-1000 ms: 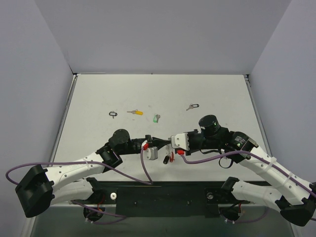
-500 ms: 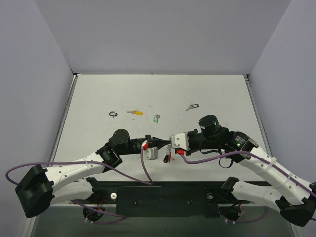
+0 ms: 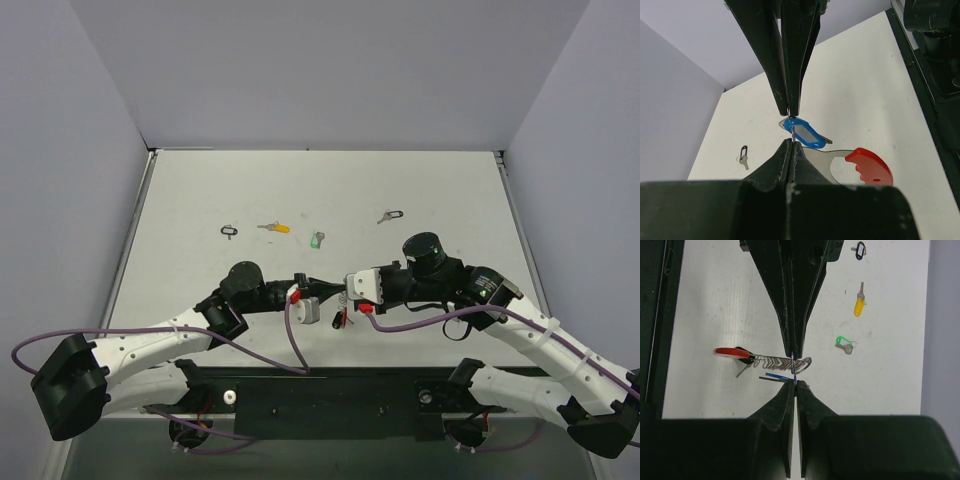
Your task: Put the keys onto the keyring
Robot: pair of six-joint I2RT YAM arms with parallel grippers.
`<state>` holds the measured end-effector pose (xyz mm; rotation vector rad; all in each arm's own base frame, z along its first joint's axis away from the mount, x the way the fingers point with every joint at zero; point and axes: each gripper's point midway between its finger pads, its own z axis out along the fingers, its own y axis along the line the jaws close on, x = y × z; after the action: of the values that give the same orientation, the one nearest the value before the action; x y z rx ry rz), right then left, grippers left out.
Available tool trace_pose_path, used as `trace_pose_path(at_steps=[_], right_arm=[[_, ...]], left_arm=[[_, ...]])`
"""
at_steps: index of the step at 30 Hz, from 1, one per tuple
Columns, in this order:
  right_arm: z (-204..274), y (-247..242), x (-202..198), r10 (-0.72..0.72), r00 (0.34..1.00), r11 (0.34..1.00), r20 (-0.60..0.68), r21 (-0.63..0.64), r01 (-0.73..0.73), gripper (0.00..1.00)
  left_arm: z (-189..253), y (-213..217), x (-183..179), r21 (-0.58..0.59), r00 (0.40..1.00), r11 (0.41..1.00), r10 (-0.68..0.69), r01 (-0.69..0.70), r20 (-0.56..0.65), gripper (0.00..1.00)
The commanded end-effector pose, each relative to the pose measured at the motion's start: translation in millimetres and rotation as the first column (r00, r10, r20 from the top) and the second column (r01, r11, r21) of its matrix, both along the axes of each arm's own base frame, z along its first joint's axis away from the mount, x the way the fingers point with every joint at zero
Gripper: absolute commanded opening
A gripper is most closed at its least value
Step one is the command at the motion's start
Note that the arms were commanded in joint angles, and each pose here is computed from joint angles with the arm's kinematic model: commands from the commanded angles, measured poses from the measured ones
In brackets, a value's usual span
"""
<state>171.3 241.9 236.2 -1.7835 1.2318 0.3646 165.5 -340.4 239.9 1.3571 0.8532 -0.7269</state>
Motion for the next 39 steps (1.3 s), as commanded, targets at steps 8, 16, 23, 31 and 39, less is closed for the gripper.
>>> trace_pose_path(at_steps=[8,16,23,31,39], right_arm=[[-0.5,3.7,3.3,-0.004,1.000,1.000,-0.001,0.016,0.004,0.00],[-3.2,3.5,1.6,0.003,1.000,1.000,-0.007,0.010,-0.003,0.00],[-1.0,4.3,2.3,0.003,1.000,1.000,-0.002,0.015,-0.003,0.00],[0.1,4.3,3.8,-0.001,1.000,1.000,0.003,0.014,0.001,0.00],[1.4,2.4,5.3,-0.008,1.000,1.000,0.011,0.012,0.008,0.00]], left_arm=[[35.4,-0.5,-2.6,-0.092,0.998,0.996,-0.007,0.012,0.057,0.00],[36.3,-0.2,-0.2,-0.097,0.998,0.995,0.007,-0.001,0.056,0.00],[36.7,-0.2,-0.9,-0.100,0.999,0.995,0.006,-0.001,0.051,0.00],[37.8,-0.3,-3.0,-0.103,0.999,0.995,-0.006,0.012,0.053,0.00],[34.8,-0.6,-1.8,-0.090,0.999,0.996,-0.003,0.008,0.052,0.00]])
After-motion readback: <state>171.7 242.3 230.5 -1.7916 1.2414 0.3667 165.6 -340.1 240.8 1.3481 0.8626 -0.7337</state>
